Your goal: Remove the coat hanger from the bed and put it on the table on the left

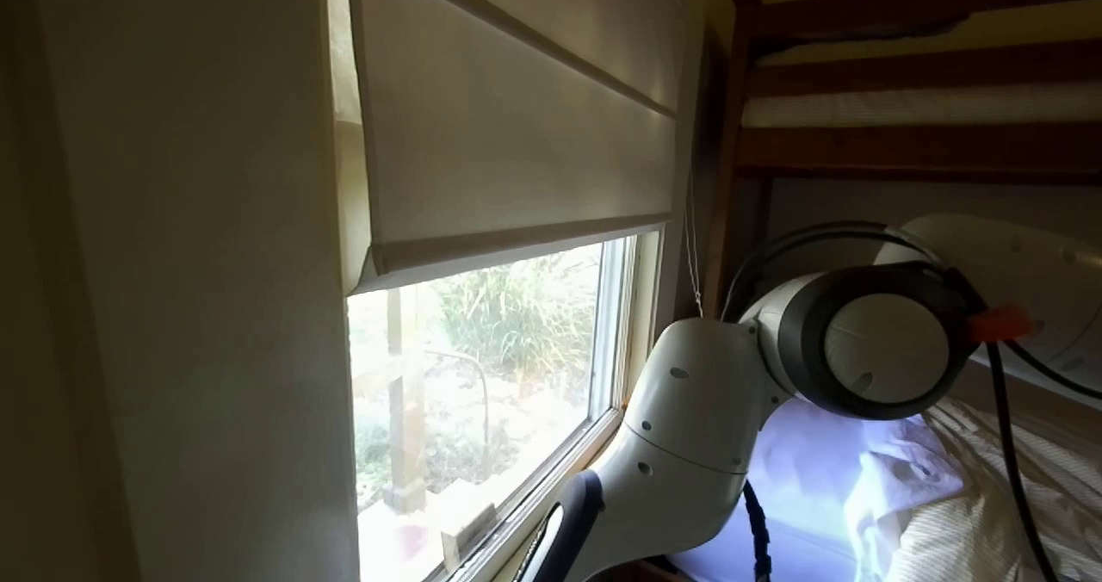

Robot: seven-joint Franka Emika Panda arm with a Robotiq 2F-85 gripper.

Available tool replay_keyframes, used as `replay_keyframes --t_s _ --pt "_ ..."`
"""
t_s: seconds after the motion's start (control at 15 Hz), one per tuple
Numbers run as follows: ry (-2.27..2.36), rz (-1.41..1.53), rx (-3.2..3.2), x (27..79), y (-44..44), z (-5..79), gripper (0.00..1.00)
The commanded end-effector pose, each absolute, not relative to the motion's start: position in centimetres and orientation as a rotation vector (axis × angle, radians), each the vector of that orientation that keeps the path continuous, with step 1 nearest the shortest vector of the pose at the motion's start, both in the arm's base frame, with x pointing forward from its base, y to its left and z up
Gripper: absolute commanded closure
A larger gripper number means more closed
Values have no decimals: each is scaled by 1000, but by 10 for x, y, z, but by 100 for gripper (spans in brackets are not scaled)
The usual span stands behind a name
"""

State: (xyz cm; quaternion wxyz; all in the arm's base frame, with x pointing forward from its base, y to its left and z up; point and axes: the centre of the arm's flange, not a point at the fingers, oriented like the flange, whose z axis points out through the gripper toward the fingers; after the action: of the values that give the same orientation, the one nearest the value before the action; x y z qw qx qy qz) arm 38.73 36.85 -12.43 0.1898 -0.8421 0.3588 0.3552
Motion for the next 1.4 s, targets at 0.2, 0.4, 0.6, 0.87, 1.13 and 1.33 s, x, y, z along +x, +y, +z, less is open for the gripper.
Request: replay_keyframes --t_s 0.2,0.4,0.6,0.87,1.13,1.33 --pt "1136 895 -2409 391 370 -125 96" --pt "1146 864 -2435 391 372 -122 99" --pt "1081 704 -2512 385 376 -120 99" --pt "1013 501 -2506 373 383 -120 99" --pt "936 311 -2495 359 392 -113 99" --pt "898 229 -2471 348 392 -107 99"
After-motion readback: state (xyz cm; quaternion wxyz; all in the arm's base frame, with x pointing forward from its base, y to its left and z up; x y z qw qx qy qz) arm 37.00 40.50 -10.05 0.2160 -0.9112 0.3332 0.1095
